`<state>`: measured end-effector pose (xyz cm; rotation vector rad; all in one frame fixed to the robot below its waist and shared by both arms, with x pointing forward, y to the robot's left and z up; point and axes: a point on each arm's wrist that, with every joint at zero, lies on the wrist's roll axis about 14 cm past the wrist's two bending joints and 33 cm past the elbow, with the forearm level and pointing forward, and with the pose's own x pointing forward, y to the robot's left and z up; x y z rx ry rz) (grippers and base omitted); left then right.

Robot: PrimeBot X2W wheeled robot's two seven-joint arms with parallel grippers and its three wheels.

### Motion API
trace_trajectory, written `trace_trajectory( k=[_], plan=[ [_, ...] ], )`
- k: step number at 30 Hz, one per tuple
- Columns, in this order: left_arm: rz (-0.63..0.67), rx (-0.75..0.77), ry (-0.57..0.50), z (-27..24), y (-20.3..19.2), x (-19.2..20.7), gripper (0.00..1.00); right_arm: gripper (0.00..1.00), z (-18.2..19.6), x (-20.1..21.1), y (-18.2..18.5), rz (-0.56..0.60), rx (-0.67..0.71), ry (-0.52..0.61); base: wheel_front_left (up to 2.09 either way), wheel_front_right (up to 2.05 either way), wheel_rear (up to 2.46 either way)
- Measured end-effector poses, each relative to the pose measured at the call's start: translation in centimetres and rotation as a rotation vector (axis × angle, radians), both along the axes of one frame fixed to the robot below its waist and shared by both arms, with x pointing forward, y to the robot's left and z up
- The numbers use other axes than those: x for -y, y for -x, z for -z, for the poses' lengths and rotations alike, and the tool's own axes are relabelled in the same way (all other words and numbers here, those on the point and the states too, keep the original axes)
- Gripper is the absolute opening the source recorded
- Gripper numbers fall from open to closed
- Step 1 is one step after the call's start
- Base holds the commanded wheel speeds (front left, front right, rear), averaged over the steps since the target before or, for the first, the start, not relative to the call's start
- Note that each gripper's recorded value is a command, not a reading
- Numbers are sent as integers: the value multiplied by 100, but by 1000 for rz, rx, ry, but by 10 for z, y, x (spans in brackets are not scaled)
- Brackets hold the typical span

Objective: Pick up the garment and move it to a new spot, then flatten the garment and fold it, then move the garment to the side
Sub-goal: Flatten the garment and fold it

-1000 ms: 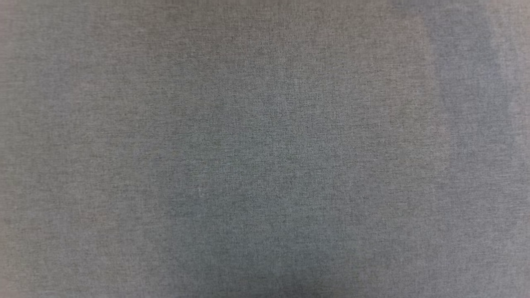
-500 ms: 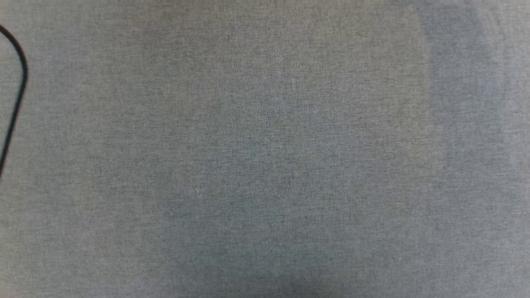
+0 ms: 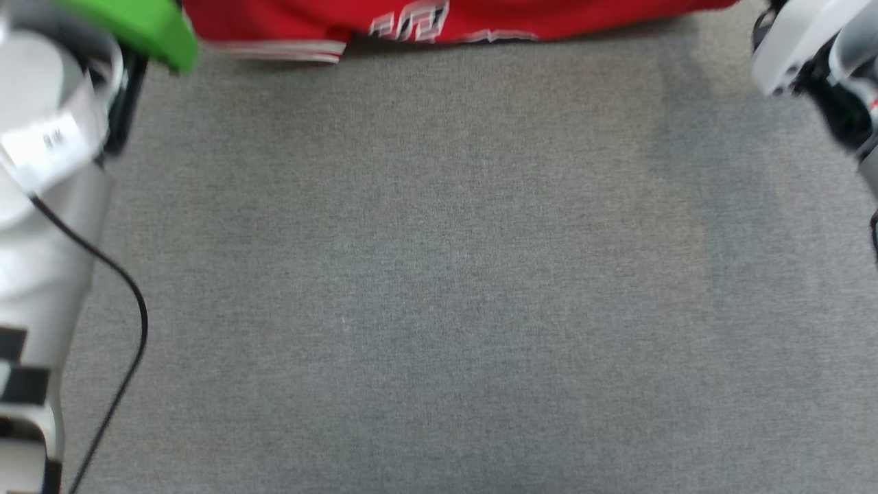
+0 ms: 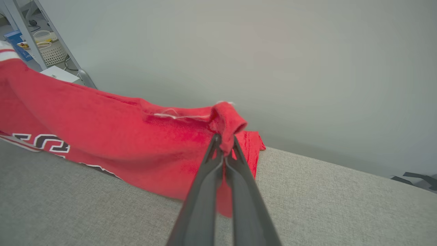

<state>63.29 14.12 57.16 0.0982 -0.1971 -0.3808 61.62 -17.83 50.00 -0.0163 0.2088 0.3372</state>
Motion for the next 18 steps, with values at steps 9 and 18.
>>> trace_trajectory(
  k=[9, 18],
  plan=[
    [-25, -172, 49, 64, 82, -15, 0, 0, 35, -4, 70, -66, -97, 28, 0, 0, 0],
    [-30, -333, 58, 111, 183, -22, 0, 0, 60, 5, 146, -118, -203, 55, 0, 0, 0]
  ],
)
